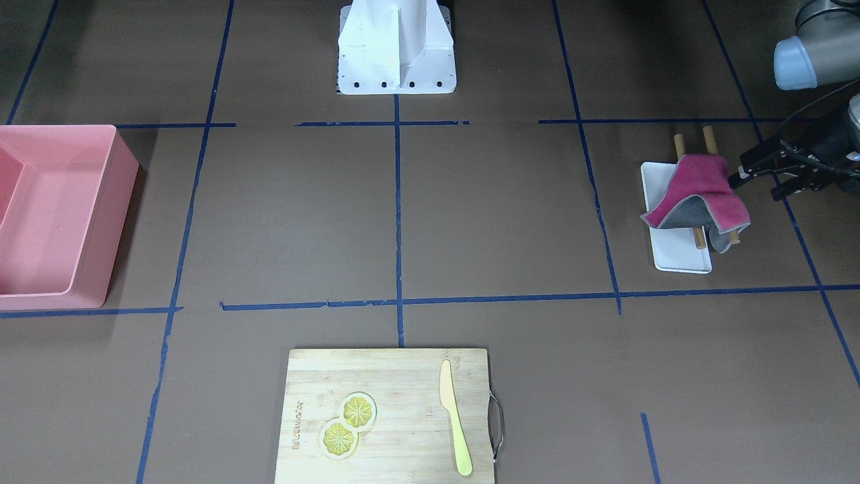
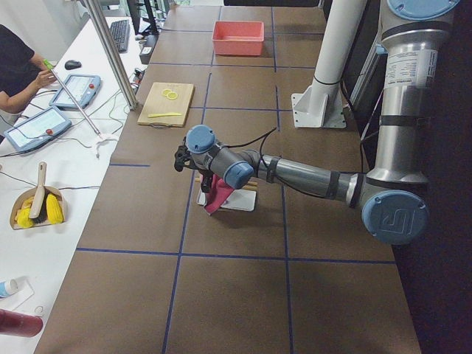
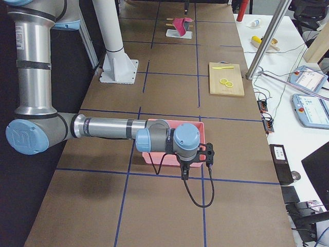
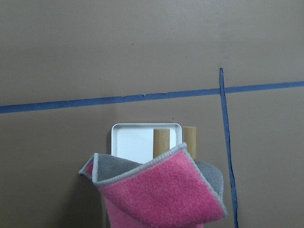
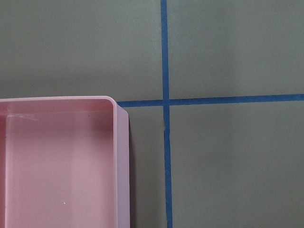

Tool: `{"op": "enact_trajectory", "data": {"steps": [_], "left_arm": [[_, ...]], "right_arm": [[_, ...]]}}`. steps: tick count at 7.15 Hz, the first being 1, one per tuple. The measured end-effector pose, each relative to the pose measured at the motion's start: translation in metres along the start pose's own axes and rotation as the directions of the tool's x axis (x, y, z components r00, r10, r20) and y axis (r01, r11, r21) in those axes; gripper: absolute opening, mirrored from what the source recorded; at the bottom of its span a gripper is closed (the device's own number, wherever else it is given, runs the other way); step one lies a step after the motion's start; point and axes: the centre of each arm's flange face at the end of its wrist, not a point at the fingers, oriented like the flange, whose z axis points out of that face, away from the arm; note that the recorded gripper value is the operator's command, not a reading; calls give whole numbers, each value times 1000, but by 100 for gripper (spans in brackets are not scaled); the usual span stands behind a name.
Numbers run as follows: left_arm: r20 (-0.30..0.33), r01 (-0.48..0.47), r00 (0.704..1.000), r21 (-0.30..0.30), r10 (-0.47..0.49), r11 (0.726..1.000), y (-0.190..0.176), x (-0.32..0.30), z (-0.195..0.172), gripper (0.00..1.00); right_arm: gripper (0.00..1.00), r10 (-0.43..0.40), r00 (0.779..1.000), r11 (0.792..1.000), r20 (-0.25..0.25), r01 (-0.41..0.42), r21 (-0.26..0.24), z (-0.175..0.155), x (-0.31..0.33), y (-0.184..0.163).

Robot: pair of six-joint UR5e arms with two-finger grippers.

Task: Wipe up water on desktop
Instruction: 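Close the left gripper on the pink cloth's edge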

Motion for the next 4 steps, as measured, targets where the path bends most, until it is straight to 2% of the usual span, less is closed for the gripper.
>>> {"op": "enact_trajectory", "data": {"steps": [4], "left_arm": [[-2, 6, 1000, -29, -6, 1000, 4, 1, 22, 98]], "right_arm": [[100, 0, 1000, 1000, -2, 0, 0, 0, 0, 0]]}}
